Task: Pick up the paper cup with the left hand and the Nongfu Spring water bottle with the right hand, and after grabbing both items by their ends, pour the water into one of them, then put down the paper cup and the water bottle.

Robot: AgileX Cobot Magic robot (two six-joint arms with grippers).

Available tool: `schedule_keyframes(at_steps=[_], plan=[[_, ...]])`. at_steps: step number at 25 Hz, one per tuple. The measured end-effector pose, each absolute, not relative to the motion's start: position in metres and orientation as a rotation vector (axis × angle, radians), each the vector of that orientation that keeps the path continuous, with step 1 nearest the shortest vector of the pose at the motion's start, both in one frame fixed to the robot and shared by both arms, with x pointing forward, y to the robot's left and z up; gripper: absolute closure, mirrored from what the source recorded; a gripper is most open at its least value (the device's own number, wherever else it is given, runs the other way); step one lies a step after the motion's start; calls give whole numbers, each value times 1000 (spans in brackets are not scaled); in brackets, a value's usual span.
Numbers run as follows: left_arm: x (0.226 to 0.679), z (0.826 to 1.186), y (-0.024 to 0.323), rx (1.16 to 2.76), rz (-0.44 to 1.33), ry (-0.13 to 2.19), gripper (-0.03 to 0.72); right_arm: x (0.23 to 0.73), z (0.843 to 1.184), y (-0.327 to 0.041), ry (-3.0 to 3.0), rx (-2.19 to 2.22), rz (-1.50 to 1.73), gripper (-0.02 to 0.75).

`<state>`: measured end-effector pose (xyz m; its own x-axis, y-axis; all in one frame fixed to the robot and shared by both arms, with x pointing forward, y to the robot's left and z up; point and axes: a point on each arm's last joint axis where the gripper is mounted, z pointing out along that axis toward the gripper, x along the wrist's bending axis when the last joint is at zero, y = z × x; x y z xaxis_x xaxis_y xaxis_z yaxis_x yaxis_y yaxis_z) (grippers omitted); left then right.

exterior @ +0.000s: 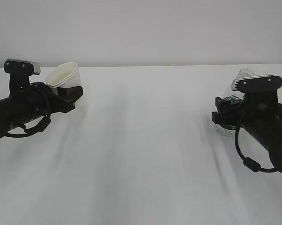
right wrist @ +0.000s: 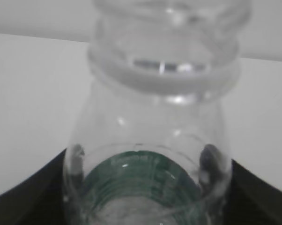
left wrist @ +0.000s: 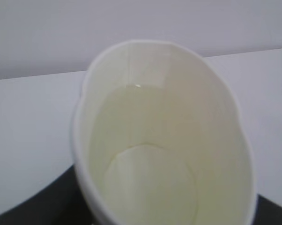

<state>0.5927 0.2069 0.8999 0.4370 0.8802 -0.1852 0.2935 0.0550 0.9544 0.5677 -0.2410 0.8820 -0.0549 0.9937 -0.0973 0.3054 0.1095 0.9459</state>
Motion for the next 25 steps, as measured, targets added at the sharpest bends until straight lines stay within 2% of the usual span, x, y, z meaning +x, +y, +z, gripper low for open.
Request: schedule_keyframes(at_steps=[6, 16, 25], plan=[[593, 900, 207, 1497, 616, 1087, 270, 565, 892, -242, 1494, 1322, 1011, 151], [593, 900, 207, 1496, 618, 1088, 270, 532, 891, -250, 1517, 1331, 980, 152], [593, 900, 207, 1494, 619, 1089, 260, 522, 894, -249, 1530, 1300, 1015, 151]])
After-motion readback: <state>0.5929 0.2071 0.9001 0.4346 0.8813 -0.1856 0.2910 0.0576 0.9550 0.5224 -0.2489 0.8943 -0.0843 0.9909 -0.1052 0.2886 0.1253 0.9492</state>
